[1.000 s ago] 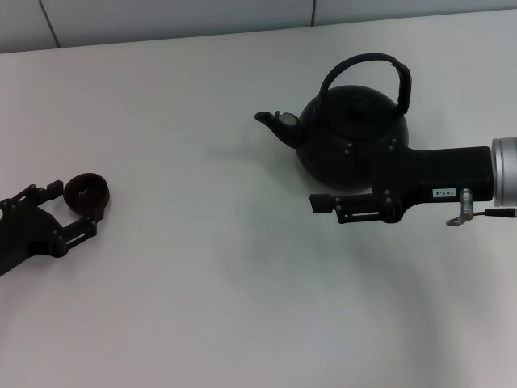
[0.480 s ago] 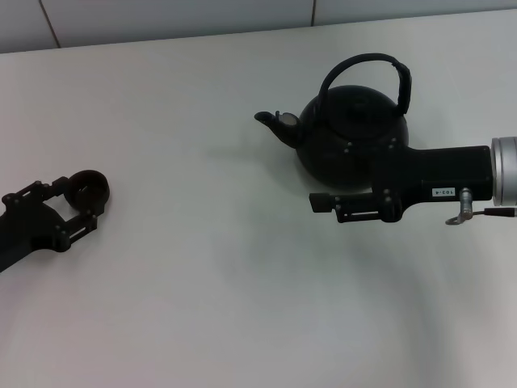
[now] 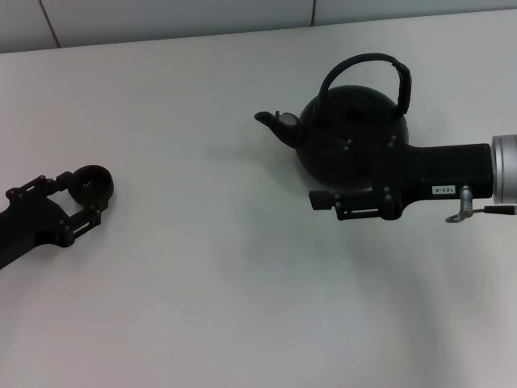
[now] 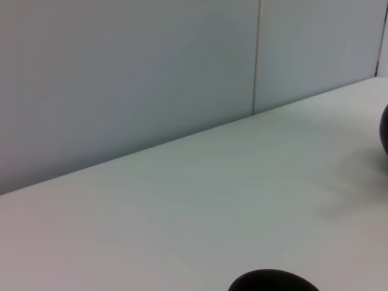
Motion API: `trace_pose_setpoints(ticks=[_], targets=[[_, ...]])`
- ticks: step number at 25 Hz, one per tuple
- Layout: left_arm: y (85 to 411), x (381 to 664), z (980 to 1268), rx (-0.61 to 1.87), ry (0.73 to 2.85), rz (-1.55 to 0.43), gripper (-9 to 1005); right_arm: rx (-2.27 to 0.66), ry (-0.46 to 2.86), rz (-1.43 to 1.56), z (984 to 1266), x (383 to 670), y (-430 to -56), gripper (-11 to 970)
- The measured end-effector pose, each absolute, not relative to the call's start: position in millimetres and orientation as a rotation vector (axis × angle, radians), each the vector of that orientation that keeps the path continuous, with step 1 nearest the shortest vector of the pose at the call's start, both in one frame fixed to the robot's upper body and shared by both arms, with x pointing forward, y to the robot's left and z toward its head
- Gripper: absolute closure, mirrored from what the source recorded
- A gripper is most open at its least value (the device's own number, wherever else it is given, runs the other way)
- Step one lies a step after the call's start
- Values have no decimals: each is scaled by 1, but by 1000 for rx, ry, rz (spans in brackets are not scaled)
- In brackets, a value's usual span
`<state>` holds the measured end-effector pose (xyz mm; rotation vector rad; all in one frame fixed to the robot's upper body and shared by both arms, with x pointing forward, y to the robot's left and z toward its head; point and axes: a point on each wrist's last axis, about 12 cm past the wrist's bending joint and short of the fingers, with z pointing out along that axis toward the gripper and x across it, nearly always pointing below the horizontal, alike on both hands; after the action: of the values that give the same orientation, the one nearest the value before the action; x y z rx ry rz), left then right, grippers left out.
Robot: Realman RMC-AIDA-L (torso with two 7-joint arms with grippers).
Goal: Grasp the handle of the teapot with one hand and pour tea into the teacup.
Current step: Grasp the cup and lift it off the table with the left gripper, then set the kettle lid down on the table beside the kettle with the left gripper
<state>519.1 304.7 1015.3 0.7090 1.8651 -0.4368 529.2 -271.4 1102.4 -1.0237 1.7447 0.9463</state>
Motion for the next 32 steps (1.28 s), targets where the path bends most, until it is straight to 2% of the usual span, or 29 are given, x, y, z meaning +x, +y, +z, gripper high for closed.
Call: trace_pose_setpoints(ticks=[17,18,25,32], targets=[[276,535,1024,805,1835,-533,321,-1011,1740,936,1104,532,-272,242],[266,538,1026,854,1822,-555,319,-1013,1739,937,1104,533,-271,242],[252,542,1028,924,1801,-585,306,-1014,1738,938,1104,533,-270,242],[248,542,1028,939,1795,-595,293,-1013,1738,938,1104,533,-271,242]])
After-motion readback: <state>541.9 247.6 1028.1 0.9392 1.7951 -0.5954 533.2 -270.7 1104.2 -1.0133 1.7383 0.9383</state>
